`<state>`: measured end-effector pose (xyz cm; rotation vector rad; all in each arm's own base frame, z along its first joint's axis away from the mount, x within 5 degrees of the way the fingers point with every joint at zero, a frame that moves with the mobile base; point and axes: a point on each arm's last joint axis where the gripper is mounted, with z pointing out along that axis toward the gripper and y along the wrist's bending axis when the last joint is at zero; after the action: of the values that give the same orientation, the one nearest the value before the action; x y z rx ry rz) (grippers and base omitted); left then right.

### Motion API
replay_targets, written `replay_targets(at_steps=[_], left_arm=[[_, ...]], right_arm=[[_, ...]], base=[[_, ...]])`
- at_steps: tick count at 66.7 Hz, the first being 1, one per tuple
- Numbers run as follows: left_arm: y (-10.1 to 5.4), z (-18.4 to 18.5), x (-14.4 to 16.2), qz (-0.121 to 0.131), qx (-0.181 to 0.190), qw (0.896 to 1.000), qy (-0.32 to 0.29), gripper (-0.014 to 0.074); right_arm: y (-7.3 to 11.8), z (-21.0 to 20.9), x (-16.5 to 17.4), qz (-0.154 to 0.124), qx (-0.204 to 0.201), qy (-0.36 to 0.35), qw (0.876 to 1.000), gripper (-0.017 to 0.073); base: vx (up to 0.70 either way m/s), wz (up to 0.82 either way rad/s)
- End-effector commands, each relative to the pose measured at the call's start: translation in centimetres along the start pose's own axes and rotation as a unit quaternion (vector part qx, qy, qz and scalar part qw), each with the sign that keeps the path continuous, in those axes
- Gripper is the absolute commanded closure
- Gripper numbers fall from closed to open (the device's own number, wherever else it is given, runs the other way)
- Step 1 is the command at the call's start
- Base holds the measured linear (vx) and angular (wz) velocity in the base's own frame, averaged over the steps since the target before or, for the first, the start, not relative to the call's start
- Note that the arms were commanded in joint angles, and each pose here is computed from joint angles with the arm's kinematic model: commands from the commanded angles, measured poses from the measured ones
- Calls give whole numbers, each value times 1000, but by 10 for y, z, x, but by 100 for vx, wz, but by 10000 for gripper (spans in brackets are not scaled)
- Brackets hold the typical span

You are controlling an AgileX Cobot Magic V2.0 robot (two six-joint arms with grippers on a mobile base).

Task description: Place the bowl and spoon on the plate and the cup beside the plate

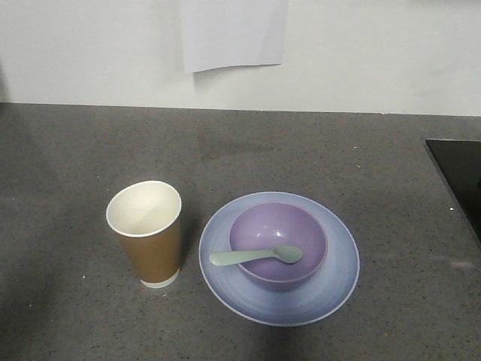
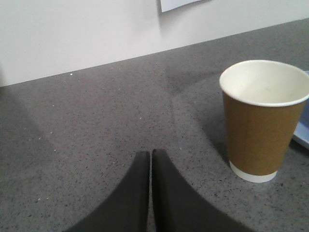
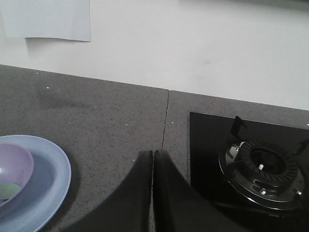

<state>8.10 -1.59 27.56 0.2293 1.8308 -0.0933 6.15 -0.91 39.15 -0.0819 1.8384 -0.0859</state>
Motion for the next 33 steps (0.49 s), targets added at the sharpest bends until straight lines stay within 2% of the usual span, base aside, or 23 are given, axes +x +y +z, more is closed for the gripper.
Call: replay_targets(at_steps=[1, 10, 15, 22, 33], left_arm=[[2, -5, 7, -20, -23, 994, -105, 601], [3, -8, 33, -20, -46, 985, -166, 601], [4, -8, 48, -21, -57, 982, -178, 601], [4, -6, 67, -27, -67, 982, -173, 601], [3, -3, 74, -27, -66, 986, -151, 601]], right_arm=[[0, 1, -11, -8, -1, -34, 999, 566], [0, 1, -11, -8, -1, -34, 999, 566], [0, 1, -11, -8, -1, -34, 999, 566], [0, 1, -11, -8, -1, -34, 999, 566], [0, 1, -11, -8, -1, -34, 999, 566]], base=[[0, 0], [0, 0], [0, 0], [0, 0], [0, 0]])
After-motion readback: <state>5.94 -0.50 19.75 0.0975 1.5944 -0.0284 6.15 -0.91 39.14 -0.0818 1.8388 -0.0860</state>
